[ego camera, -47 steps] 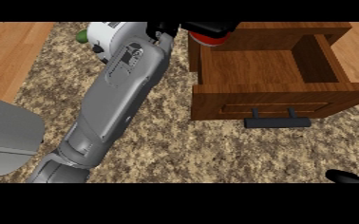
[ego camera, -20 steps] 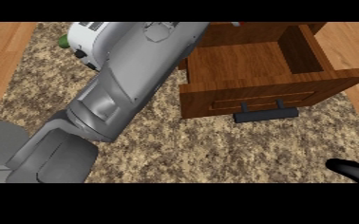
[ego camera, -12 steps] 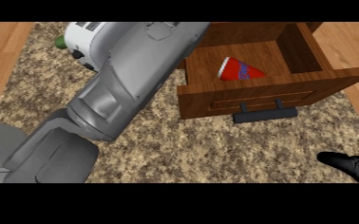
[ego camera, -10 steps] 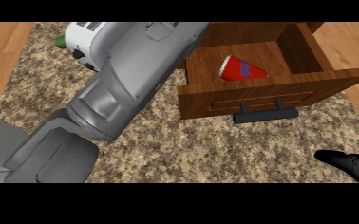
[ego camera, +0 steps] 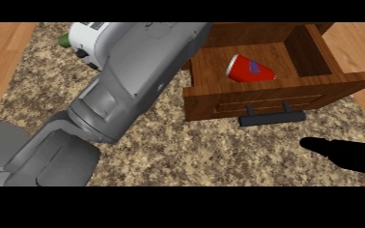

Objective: Pick up the can, place it into the drawer and close the drawer

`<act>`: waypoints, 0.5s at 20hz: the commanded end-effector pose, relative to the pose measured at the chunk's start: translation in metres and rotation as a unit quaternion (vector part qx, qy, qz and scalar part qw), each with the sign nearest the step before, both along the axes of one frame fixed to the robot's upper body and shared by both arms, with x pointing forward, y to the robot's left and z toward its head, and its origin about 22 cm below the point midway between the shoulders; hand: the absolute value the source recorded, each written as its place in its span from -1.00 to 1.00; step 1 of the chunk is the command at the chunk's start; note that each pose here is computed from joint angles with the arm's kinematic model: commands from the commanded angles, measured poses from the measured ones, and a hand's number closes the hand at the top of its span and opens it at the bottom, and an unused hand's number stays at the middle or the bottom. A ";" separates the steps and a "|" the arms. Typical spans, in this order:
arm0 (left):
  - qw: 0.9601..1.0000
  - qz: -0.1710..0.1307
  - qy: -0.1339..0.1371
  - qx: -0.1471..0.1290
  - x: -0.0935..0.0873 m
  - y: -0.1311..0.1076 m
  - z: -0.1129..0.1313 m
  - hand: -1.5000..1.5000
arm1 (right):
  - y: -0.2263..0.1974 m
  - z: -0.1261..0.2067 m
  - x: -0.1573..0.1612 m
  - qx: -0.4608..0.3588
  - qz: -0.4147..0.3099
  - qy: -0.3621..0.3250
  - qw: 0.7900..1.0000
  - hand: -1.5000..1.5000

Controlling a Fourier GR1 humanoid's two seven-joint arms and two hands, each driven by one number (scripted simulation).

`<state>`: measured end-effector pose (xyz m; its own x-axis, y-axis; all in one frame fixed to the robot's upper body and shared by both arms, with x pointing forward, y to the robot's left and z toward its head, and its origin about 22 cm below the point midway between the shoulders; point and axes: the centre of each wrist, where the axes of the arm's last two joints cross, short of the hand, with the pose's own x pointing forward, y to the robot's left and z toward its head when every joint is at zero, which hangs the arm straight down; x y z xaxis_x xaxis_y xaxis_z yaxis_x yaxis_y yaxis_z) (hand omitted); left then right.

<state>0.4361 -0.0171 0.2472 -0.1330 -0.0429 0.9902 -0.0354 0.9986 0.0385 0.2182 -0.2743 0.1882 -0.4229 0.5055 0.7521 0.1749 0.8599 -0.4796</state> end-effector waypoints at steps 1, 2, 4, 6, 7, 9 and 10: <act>1.000 -0.012 0.003 -0.019 0.000 0.000 0.001 -1.00 | 0.012 -0.003 0.024 -0.084 -0.020 -0.001 0.996 -1.00; 1.000 -0.005 -0.003 -0.015 -0.003 -0.006 0.014 -1.00 | 0.021 -0.006 0.022 -0.104 -0.017 -0.006 0.994 -1.00; 1.000 -0.007 -0.004 -0.024 0.000 -0.001 0.008 -1.00 | 0.009 -0.010 0.034 -0.131 -0.027 -0.012 0.991 -1.00; 1.000 -0.001 -0.009 -0.013 0.000 -0.003 0.010 -1.00 | 0.027 -0.019 0.043 -0.160 -0.025 -0.009 0.987 -1.00; 1.000 0.006 -0.020 -0.003 -0.001 -0.005 0.010 -1.00 | 0.028 -0.021 0.056 -0.168 -0.021 -0.001 0.986 -1.00; 1.000 -0.002 -0.014 0.004 -0.001 -0.005 0.011 -1.00 | 0.031 -0.034 0.074 -0.198 -0.036 0.001 0.980 -1.00; 1.000 0.007 -0.015 0.006 0.001 -0.003 0.011 -1.00 | 0.043 -0.039 0.071 -0.205 -0.035 0.003 0.978 -1.00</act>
